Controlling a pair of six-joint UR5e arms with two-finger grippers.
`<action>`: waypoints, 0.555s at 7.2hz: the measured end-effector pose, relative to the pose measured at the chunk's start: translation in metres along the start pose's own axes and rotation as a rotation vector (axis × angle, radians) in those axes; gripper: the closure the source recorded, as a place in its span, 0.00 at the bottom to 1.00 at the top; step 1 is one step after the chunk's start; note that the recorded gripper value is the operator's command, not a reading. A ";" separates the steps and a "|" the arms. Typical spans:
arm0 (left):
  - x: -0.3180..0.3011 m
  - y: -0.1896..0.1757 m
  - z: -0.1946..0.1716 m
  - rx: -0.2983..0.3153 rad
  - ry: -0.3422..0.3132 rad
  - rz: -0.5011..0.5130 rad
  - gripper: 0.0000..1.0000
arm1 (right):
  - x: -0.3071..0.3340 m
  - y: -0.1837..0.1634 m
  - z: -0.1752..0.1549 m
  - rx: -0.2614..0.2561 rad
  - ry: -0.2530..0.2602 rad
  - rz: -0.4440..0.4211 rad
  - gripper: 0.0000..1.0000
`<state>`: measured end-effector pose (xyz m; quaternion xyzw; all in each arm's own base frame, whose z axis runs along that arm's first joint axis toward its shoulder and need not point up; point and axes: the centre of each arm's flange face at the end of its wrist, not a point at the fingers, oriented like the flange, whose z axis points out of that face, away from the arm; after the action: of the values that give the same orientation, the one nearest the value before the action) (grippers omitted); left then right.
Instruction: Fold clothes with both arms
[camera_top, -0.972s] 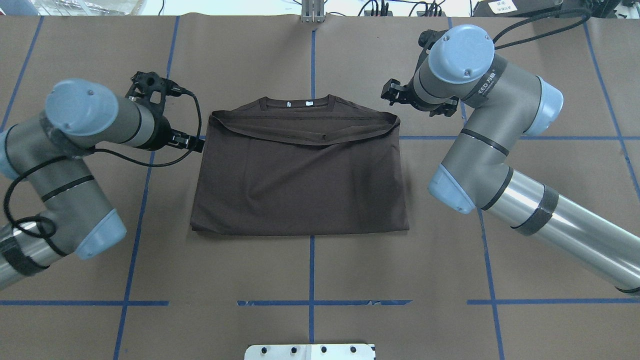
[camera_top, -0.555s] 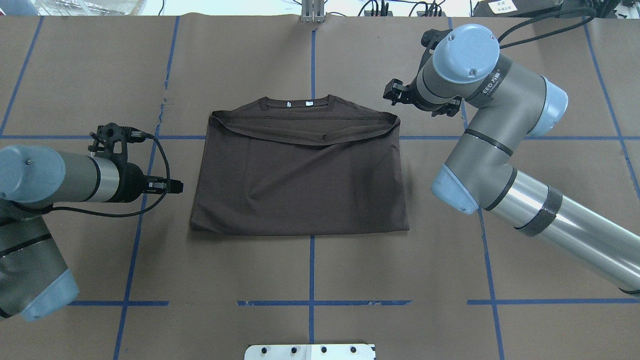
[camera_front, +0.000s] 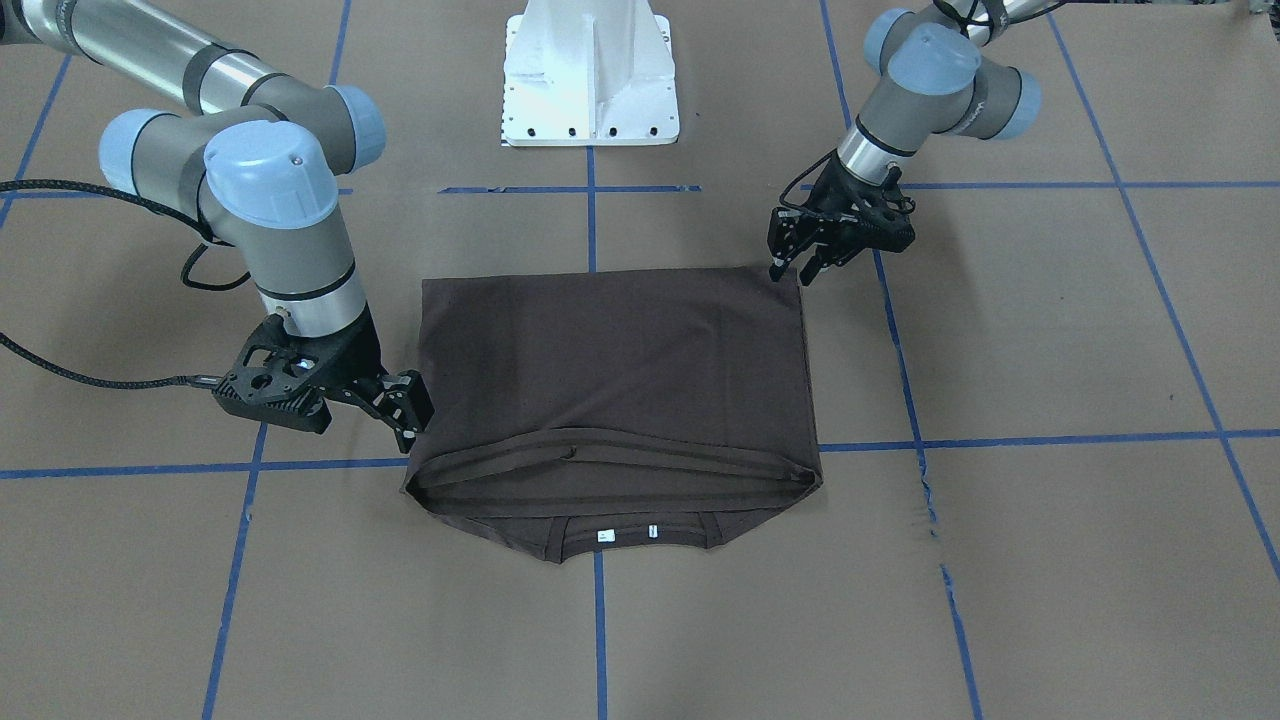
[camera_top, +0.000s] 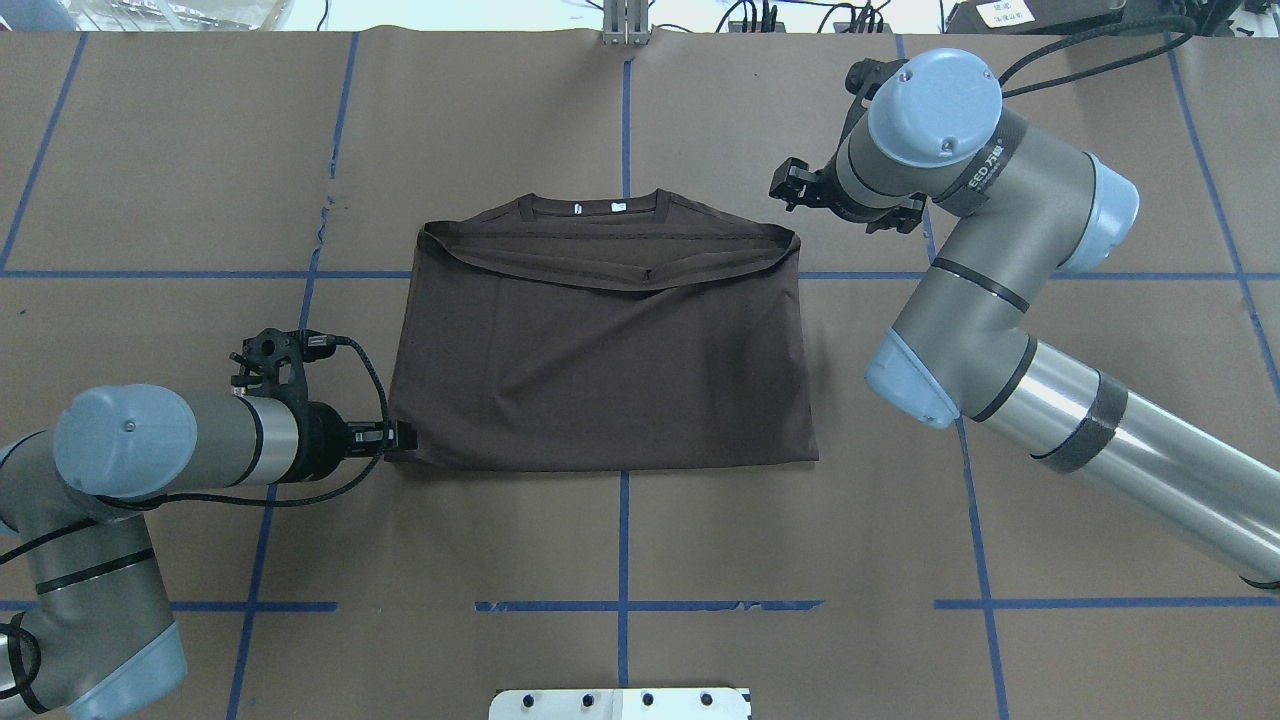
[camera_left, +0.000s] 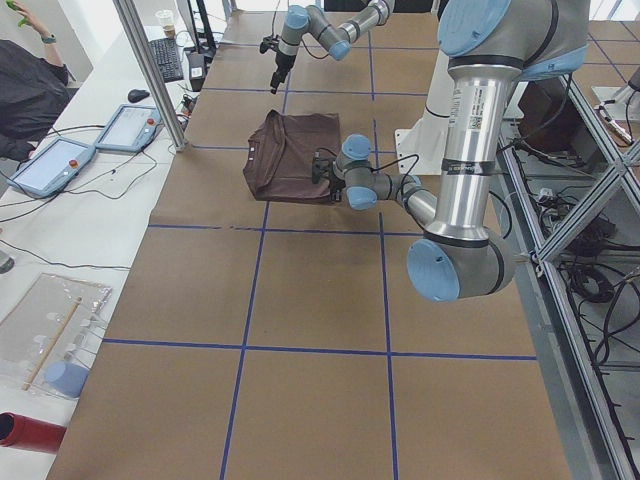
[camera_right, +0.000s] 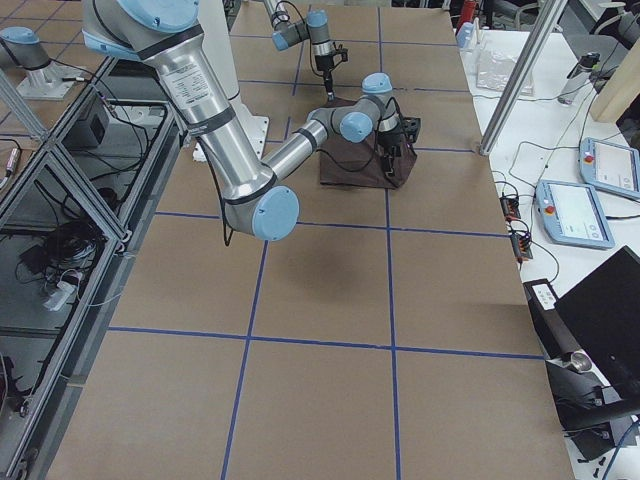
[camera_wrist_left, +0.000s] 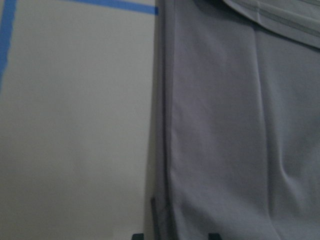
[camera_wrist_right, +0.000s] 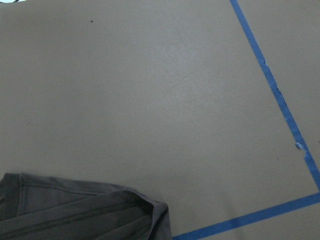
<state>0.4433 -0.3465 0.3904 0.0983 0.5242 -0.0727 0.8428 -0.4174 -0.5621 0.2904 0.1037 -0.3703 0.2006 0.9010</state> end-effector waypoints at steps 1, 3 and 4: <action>0.001 0.005 0.004 -0.004 -0.002 -0.003 0.57 | 0.000 0.000 0.000 0.000 0.000 0.000 0.00; 0.002 0.011 0.008 -0.008 -0.006 -0.001 1.00 | 0.001 0.000 0.000 0.000 0.000 0.000 0.00; 0.001 0.012 0.008 -0.009 -0.009 -0.001 1.00 | 0.001 0.000 0.000 0.000 0.000 0.000 0.00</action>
<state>0.4536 -0.3367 0.3938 0.0940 0.5209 -0.0714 0.8454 -0.4167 -0.5615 0.2912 0.1037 -0.3701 0.2007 0.9011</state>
